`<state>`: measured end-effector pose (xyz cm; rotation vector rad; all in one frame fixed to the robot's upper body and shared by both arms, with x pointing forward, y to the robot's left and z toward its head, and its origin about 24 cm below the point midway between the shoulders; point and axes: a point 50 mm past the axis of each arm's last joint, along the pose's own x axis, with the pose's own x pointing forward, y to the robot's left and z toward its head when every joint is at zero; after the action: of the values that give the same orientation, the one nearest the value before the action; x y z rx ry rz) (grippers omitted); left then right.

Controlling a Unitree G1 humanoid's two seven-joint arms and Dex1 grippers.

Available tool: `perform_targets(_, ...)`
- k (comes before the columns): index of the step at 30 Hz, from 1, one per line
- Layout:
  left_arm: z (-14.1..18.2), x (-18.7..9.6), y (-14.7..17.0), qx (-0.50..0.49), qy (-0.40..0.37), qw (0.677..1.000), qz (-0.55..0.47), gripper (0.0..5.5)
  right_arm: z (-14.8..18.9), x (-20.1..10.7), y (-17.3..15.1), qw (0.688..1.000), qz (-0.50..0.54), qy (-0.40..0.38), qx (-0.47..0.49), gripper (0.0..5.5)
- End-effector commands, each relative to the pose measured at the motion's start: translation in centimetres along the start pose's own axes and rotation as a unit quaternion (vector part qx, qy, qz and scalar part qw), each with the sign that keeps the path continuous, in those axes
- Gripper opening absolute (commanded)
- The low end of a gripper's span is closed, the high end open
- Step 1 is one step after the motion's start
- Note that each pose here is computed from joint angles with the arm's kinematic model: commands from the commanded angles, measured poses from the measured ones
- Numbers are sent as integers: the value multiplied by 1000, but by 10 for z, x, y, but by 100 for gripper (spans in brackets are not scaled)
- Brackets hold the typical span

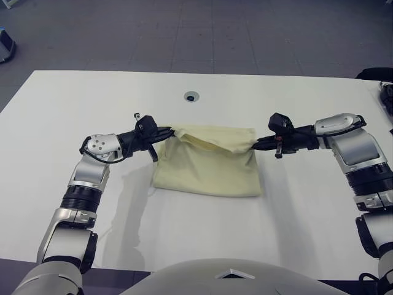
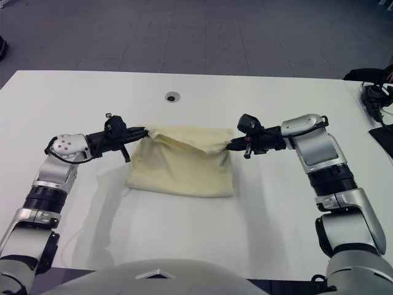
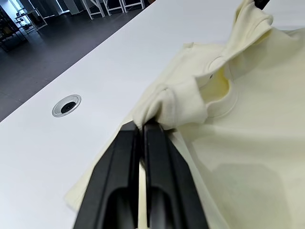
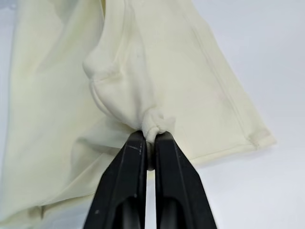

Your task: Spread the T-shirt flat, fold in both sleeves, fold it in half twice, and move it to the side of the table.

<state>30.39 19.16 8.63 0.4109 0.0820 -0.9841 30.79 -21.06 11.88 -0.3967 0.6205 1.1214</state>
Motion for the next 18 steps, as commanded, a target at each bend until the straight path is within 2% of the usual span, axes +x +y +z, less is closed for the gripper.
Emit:
perform_targets(1, 4, 1, 6, 9, -4, 1000, 12, 0, 11, -4, -7, 1000, -21, -18, -8, 3)
perform_targets(7, -3, 1, 10, 4, 14, 999, 34, 0, 9, 0, -14, 999, -41, -16, 0, 3)
perform_targets(18, -12, 2, 12, 2, 33, 997, 64, 0, -3, 25, -17, 998, -58, -11, -14, 3)
